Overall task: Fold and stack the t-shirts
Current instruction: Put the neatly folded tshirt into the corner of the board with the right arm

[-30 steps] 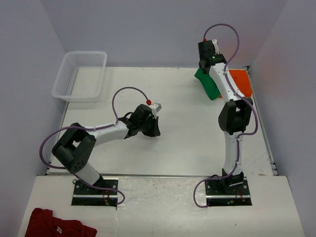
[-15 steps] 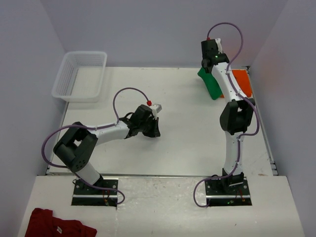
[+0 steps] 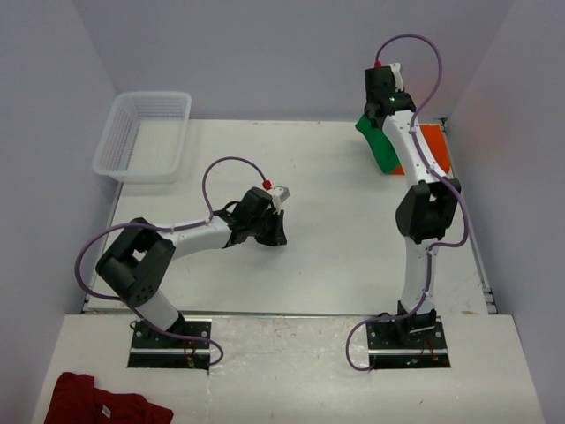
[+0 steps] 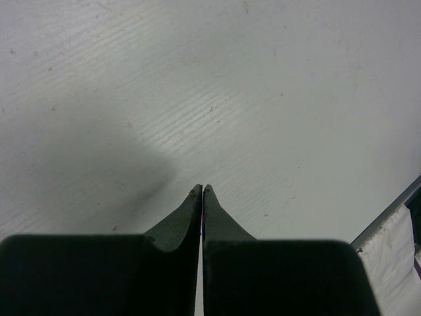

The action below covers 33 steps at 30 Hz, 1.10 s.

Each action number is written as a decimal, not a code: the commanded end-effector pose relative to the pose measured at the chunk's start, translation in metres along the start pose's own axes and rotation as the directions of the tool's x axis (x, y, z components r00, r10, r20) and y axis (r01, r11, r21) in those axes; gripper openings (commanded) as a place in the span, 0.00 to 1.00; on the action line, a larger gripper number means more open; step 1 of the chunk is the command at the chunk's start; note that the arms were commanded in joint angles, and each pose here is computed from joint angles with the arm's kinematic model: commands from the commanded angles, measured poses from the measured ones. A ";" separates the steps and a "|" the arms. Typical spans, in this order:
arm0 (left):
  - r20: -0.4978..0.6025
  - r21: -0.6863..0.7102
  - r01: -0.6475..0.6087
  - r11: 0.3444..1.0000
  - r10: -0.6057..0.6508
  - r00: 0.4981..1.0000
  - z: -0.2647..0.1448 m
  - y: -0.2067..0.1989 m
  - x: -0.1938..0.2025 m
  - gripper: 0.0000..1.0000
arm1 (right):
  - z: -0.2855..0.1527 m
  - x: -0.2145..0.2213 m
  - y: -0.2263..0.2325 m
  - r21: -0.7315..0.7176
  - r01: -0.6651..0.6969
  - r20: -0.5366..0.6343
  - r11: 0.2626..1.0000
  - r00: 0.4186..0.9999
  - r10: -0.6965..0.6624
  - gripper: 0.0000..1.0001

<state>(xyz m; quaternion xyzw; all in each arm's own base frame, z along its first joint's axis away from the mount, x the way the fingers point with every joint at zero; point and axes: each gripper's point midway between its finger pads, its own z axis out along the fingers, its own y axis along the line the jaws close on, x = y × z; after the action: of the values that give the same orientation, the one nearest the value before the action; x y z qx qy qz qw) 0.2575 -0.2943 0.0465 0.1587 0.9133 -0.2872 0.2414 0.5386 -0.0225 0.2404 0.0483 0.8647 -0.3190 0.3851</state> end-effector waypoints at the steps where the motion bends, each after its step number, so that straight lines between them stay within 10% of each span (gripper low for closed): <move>1: 0.029 0.035 -0.034 0.999 0.033 0.999 0.001 -0.008 -0.009 0.00 | -0.022 -0.035 -0.044 0.066 -0.108 0.102 0.992 0.990 0.101 0.00; 33: -0.020 0.056 0.012 0.998 -0.011 1.000 0.004 -0.002 0.023 0.00 | 0.096 0.007 -0.035 0.160 -0.076 -0.003 0.984 0.997 0.077 0.00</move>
<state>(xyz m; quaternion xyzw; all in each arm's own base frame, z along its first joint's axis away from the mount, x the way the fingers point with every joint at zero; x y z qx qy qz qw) 0.2377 -0.2875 0.0267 0.1594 0.9176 -0.2947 0.2140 0.5721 -0.0932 0.1686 0.0766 0.8676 -0.3563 0.3383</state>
